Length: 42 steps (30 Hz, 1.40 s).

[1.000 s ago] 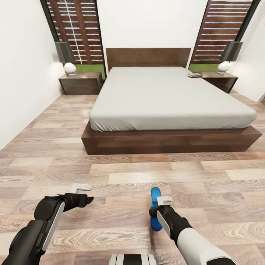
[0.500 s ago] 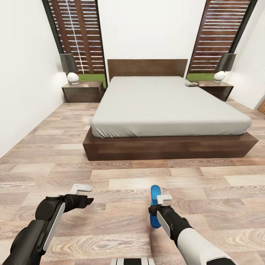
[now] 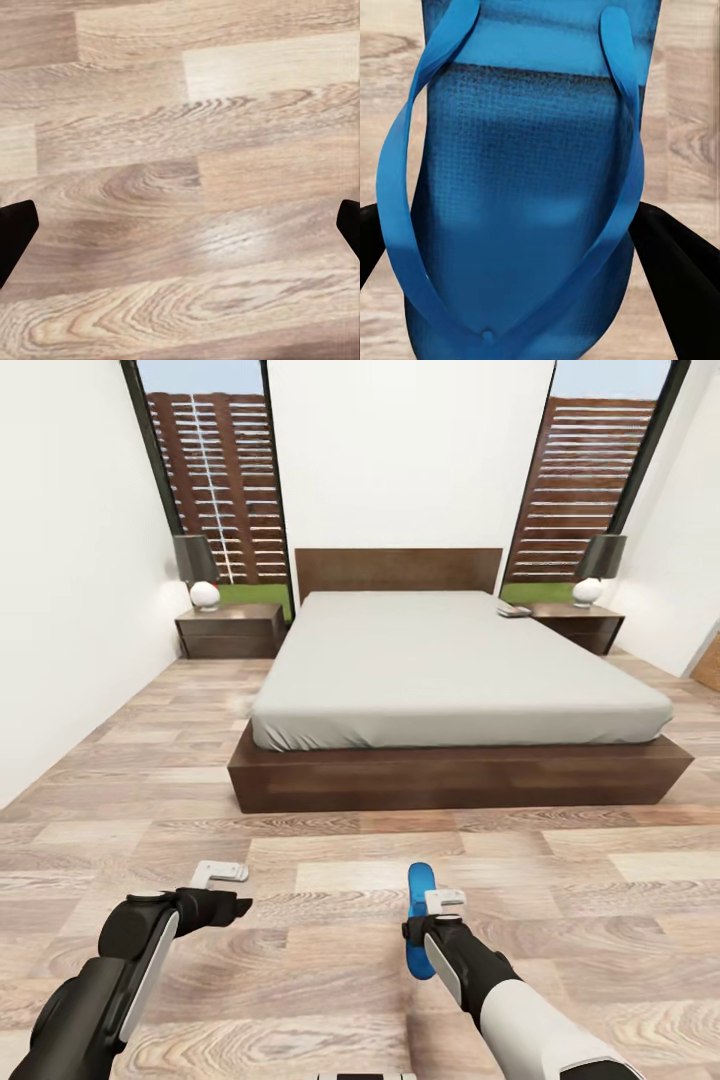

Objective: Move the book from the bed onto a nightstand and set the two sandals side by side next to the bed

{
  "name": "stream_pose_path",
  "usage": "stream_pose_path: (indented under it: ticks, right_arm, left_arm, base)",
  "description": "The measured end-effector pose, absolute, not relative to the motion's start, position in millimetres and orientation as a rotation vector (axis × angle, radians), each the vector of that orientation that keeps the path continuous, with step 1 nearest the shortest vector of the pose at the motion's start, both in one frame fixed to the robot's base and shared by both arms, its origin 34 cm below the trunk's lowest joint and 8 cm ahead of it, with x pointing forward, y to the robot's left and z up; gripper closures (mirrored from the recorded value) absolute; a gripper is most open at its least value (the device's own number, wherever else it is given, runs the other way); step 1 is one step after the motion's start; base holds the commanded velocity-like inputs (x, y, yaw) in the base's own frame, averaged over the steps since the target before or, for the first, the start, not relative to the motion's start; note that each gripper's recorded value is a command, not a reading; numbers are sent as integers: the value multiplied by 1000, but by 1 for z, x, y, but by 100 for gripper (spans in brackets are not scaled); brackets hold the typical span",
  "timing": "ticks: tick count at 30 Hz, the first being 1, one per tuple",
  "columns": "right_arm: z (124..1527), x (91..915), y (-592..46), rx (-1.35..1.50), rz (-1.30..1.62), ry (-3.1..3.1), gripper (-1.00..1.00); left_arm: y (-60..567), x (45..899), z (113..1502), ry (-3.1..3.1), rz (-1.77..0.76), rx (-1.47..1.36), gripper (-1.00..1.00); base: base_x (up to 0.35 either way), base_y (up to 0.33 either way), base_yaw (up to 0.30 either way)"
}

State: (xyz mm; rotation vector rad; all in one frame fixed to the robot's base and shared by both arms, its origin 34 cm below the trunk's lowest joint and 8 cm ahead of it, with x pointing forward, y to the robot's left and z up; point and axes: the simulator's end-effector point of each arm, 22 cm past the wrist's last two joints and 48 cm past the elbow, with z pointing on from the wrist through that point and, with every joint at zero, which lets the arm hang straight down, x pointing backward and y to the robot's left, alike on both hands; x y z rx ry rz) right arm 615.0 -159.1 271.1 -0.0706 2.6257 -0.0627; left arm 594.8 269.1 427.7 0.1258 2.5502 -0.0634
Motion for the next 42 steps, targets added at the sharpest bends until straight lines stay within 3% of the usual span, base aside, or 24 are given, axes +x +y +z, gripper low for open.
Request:
stream_pose_path:
  ticks: [42]
  right_arm:
    - [365, 642, -161, -76, -71, 2597, 100]
  left_arm:
    - [272, 615, 507, 2534, -47, 126, -100]
  base:
    - [0, 0, 0]
